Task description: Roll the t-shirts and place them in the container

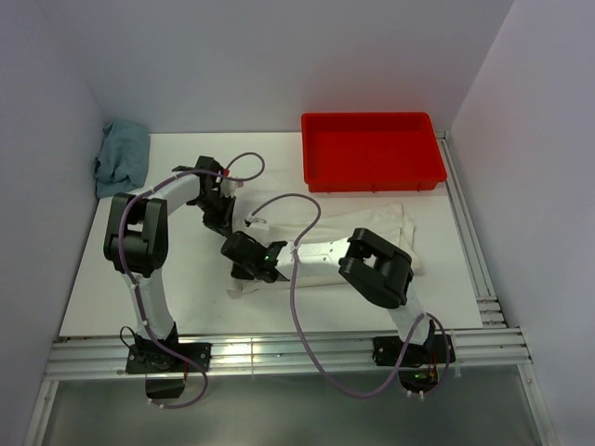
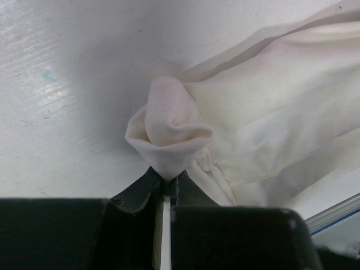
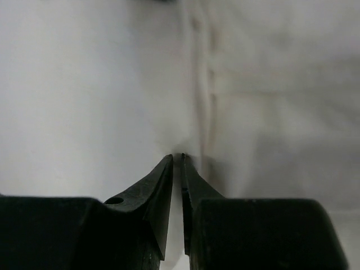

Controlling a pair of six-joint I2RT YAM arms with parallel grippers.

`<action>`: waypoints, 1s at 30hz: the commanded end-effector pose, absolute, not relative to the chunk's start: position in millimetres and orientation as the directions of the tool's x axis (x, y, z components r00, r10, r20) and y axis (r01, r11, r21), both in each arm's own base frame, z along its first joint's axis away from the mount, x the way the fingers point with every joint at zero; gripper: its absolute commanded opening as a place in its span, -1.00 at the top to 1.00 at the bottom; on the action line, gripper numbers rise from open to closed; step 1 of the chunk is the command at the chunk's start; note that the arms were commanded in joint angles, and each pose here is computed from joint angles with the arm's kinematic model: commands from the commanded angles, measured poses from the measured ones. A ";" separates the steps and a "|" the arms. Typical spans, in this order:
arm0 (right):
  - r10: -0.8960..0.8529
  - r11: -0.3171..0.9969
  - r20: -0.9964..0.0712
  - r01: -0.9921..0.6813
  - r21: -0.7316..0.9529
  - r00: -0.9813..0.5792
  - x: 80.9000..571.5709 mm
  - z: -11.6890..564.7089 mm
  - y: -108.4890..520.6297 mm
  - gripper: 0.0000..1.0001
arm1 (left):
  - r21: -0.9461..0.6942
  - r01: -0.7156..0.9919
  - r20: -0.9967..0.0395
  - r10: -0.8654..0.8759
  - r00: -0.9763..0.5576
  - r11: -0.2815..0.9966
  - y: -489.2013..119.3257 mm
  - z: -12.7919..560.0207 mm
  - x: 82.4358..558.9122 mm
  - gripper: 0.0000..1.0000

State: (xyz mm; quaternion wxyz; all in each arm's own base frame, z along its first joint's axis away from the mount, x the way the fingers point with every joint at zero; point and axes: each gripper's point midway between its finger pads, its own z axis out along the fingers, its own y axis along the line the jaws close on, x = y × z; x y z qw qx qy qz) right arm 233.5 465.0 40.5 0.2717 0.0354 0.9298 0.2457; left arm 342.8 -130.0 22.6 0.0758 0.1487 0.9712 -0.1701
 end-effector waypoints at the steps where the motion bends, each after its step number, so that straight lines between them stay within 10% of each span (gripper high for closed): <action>1: 0.225 0.843 -0.456 -0.062 0.534 -0.861 216.8 41.0 465.2 0.63 | -0.246 0.320 -0.210 0.272 -0.939 0.915 -120.9 19.5 354.6 0.99; 19: 0.129 0.883 -0.417 -0.087 0.461 -0.900 155.5 13.0 448.9 0.64 | -0.232 0.323 -0.198 0.280 -0.939 0.918 -119.2 17.4 354.9 0.99; 30: 0.117 0.920 -0.610 -0.145 0.363 -0.784 203.5 101.5 460.2 0.53 | -0.225 0.322 -0.196 0.280 -0.940 0.920 -118.0 17.8 355.1 0.99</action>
